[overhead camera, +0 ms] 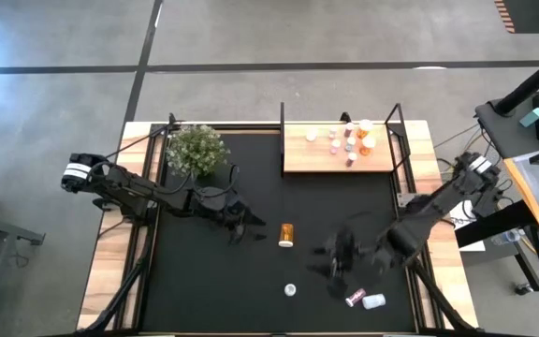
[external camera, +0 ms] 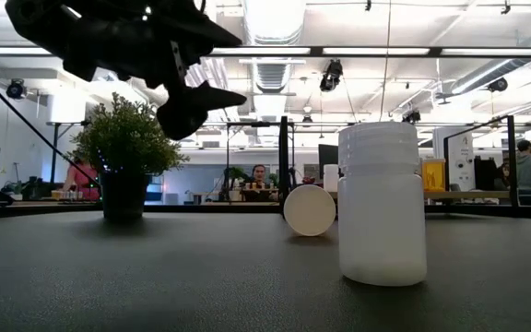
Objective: Pick and place medicine bottles onto shelf by color
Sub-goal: Put the left white pill bottle on the shelf aligned with the other white pill bottle
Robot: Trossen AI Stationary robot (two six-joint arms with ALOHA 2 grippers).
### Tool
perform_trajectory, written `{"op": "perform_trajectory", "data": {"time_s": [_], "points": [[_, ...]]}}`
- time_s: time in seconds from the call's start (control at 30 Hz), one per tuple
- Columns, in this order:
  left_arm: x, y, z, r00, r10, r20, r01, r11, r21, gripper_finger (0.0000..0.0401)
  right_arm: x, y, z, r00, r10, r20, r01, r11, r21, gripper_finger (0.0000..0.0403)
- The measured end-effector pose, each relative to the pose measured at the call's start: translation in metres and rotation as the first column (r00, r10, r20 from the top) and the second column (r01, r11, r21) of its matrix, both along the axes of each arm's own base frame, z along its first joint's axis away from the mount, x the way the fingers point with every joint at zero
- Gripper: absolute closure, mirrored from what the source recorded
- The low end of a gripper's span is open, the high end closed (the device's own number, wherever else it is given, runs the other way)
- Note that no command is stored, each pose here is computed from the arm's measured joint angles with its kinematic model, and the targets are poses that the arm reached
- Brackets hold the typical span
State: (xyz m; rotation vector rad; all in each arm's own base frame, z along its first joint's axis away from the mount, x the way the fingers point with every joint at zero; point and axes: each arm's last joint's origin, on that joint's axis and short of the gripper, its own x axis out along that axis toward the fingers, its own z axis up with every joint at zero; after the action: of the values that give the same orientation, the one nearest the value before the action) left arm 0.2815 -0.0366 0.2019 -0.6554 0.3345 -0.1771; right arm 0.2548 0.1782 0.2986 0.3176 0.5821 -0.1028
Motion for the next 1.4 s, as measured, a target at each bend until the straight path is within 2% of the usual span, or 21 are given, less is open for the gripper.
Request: {"op": "perform_trajectory", "data": {"time_s": [0.13, 0.27, 0.33, 0.5, 0.63, 0.83, 0.97, 1.1, 1.23, 1.4], "points": [[-0.001, -0.006, 0.0, 0.996, -0.088, -0.008, 0.088, 0.995, -0.038, 0.0129, 0.017, 0.034, -0.007, 0.994, 0.103, -0.025, -0.105, 0.989, -0.1, 0.0213], [-0.003, -0.014, 0.0, 0.99, -0.141, -0.008, 0.141, 0.989, -0.045, 0.0129, 0.033, 0.059, -0.019, 0.988, 0.142, -0.052, -0.148, 0.979, -0.142, 0.0213], [-0.004, -0.018, -0.001, 0.987, -0.163, -0.011, 0.162, 0.986, -0.046, 0.0129, 0.04, 0.066, -0.027, 0.989, 0.132, -0.067, -0.141, 0.978, -0.152, 0.0213], [-0.009, -0.029, -0.005, 0.979, -0.203, -0.027, 0.201, 0.978, -0.046, 0.0129, 0.05, 0.066, -0.05, 0.992, 0.032, -0.118, -0.043, 0.995, -0.087, 0.0213], [-0.011, -0.036, -0.006, 0.974, -0.225, -0.036, 0.223, 0.973, -0.06, 0.0129, 0.051, 0.064, -0.062, 0.986, 0.01, -0.168, -0.027, 0.994, -0.104, 0.0213], [-0.012, -0.041, -0.006, 0.971, -0.235, -0.047, 0.23, 0.969, -0.094, 0.0129, 0.053, 0.062, -0.064, 0.982, 0.05, -0.183, -0.081, 0.982, -0.169, 0.0213], [-0.012, -0.04, -0.006, 0.982, -0.181, -0.048, 0.176, 0.98, -0.093, 0.0129, 0.055, 0.059, -0.064, 0.979, 0.07, -0.189, -0.11, 0.972, -0.208, 0.0213], [-0.011, -0.039, -0.006, 0.99, -0.13, -0.062, 0.121, 0.983, -0.141, 0.0129, 0.049, 0.066, -0.064, 0.974, 0.108, -0.2, -0.147, 0.97, -0.196, 0.0213], [-0.011, -0.039, -0.005, 0.99, -0.127, -0.059, 0.118, 0.983, -0.143, 0.0129, 0.045, 0.071, -0.065, 0.963, 0.16, -0.218, -0.205, 0.958, -0.2, 0.0213], [-0.011, -0.039, -0.005, 0.991, -0.111, -0.073, 0.096, 0.979, -0.181, 0.0129, 0.043, 0.072, -0.067, 0.96, 0.169, -0.225, -0.216, 0.955, -0.204, 0.0213]]}}
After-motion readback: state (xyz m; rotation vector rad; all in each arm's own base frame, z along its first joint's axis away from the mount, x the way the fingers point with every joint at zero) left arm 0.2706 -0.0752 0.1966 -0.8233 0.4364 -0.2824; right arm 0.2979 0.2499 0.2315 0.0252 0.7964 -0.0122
